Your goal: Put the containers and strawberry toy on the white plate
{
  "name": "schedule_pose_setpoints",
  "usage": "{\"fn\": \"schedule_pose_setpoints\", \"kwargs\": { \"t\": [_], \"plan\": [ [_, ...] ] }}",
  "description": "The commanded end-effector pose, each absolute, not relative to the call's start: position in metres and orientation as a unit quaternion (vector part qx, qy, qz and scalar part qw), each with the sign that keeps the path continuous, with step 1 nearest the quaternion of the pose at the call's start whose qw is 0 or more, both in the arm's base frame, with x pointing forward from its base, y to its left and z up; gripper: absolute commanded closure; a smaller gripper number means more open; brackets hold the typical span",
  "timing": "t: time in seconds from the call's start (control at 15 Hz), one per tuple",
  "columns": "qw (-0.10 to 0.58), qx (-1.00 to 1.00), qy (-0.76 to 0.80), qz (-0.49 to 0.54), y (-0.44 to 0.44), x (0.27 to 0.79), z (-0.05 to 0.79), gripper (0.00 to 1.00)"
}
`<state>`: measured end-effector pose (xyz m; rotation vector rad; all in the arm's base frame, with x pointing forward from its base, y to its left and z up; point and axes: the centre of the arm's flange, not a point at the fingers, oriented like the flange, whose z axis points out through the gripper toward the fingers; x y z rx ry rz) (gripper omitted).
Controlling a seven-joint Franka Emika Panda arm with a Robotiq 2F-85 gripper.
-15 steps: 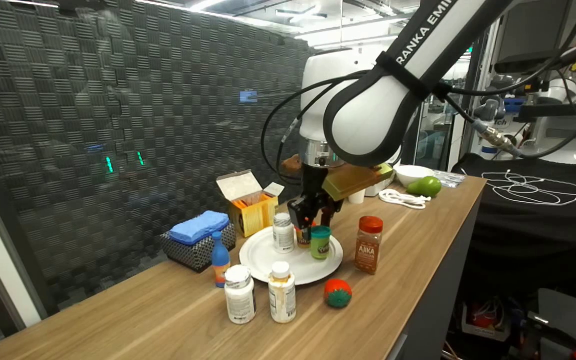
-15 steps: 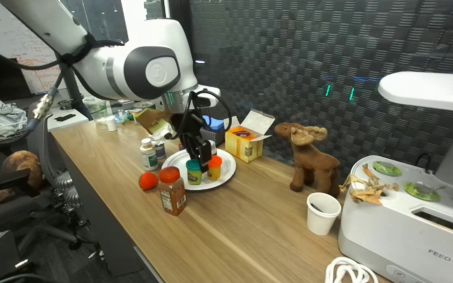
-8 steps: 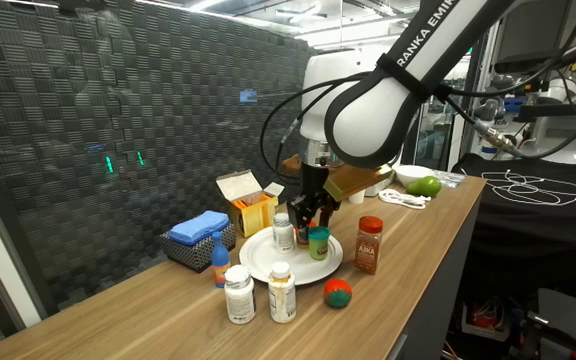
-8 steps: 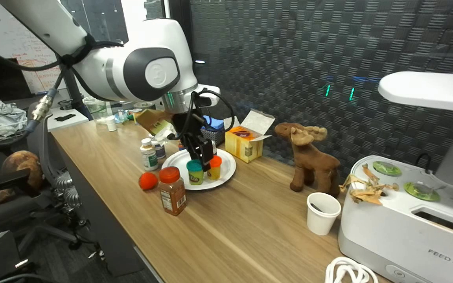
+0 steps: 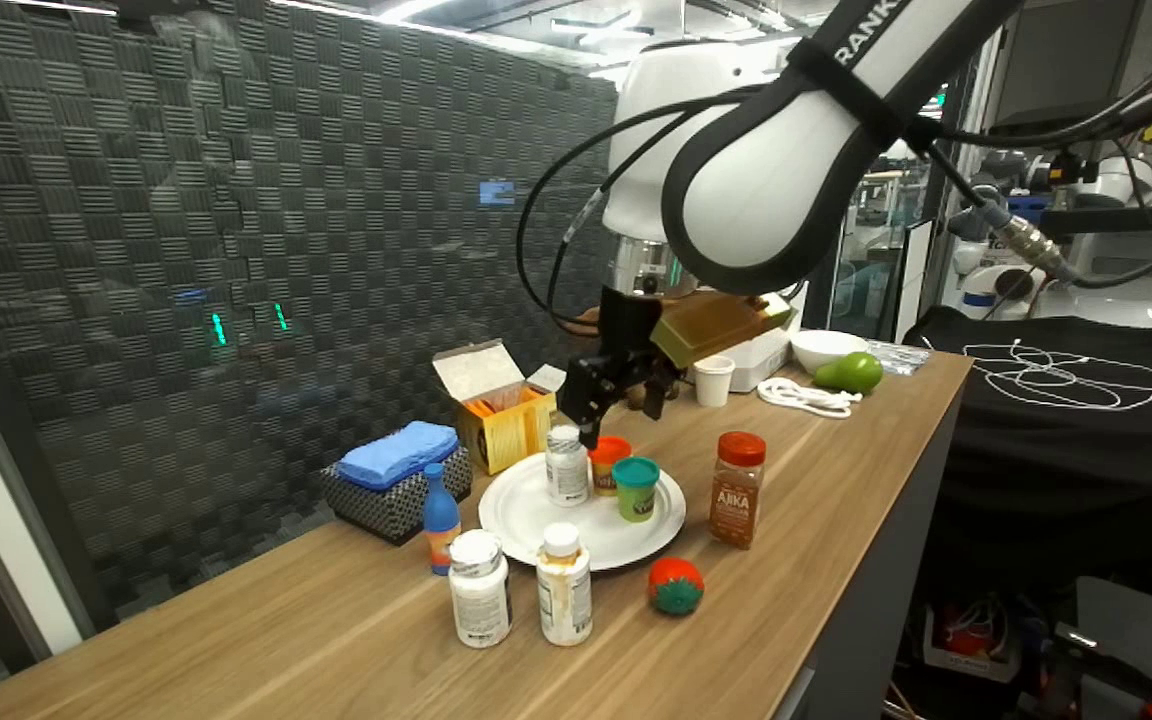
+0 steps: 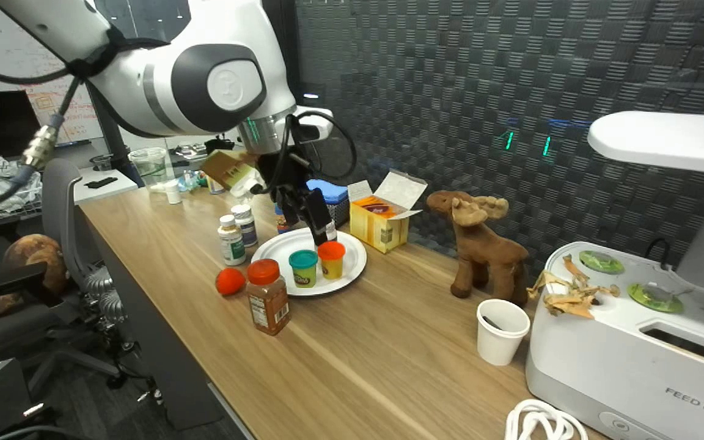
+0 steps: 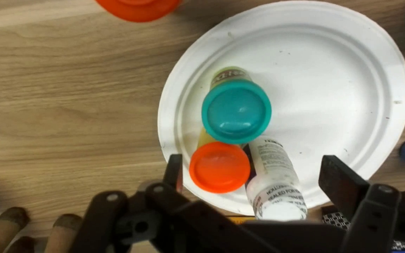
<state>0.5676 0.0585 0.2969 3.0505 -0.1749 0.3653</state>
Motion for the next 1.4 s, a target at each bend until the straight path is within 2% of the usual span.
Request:
{"fn": "schedule_pose_setpoints", "kwargs": {
  "t": [0.0, 0.27, 0.53, 1.2, 1.27, 1.33],
  "plan": [
    [0.031, 0.987, -0.051, 0.148, 0.079, 0.542, 0.341, 0.00],
    [-0.015, 0.992, 0.001, 0.125, 0.126, 0.532, 0.360, 0.00],
    [-0.055, 0.992, 0.093, 0.071, 0.184, 0.531, 0.344, 0.00],
    [-0.028, 0.993, 0.116, -0.006, 0.187, 0.546, 0.302, 0.00],
    [-0.027, 0.993, 0.116, -0.010, 0.186, 0.547, 0.300, 0.25],
    [-0.026, 0.993, 0.115, -0.011, 0.186, 0.547, 0.299, 0.27]
  ]
}}
